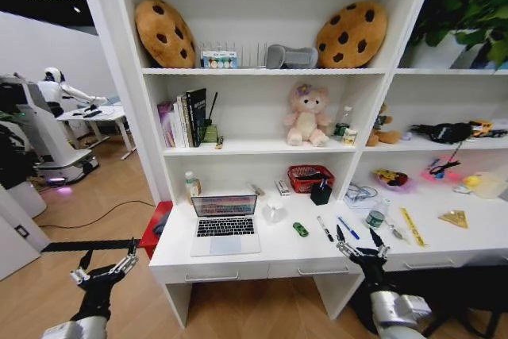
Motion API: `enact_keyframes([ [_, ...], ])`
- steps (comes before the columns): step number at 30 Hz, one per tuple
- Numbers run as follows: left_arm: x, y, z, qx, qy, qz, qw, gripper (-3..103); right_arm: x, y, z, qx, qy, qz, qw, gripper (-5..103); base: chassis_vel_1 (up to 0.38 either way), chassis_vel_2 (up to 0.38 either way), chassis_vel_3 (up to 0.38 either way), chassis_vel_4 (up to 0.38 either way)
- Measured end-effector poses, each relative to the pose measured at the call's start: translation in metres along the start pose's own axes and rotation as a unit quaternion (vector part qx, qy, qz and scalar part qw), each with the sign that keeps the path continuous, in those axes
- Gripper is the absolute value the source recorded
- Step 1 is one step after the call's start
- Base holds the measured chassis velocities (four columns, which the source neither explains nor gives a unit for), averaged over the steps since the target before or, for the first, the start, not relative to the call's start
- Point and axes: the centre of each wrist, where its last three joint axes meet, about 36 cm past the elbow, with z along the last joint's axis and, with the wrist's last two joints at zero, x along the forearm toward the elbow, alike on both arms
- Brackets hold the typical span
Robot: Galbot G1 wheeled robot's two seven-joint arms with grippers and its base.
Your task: Organize the objects on the table.
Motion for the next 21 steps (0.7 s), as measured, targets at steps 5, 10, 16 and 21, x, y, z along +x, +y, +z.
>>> enact_keyframes([
  [5, 0.0003, 0.0002, 0.0011, 0.001, 0.0, -0.002, 1.0, 100, 0.0005, 0.0001, 0.003, -0.001, 0.002, 0.002, 1.0, 100, -0.152, 0.144, 0.144, -0.142],
  [10, 0.0003, 0.0009, 0.0009, 0.0, 0.0, -0.002, 1.0, 100, 0.0013, 0.0004, 0.0051, -0.002, 0.004, 0.004, 1.0, 100, -0.133, 0.152, 0.15, -0.145],
  [16, 0.0008, 0.001, 0.0021, 0.001, 0.0, -0.003, 1.0, 100, 0.0012, -0.0004, 0.0054, 0.0, 0.003, 0.005, 1.0, 100, -0.152, 0.149, 0.138, -0.156],
  [21, 0.0007, 0.0008, 0.0024, 0.001, 0.0, -0.003, 1.0, 100, 0.0022, -0.0003, 0.006, 0.002, 0.003, 0.007, 1.0, 100, -0.136, 0.142, 0.154, -0.135],
])
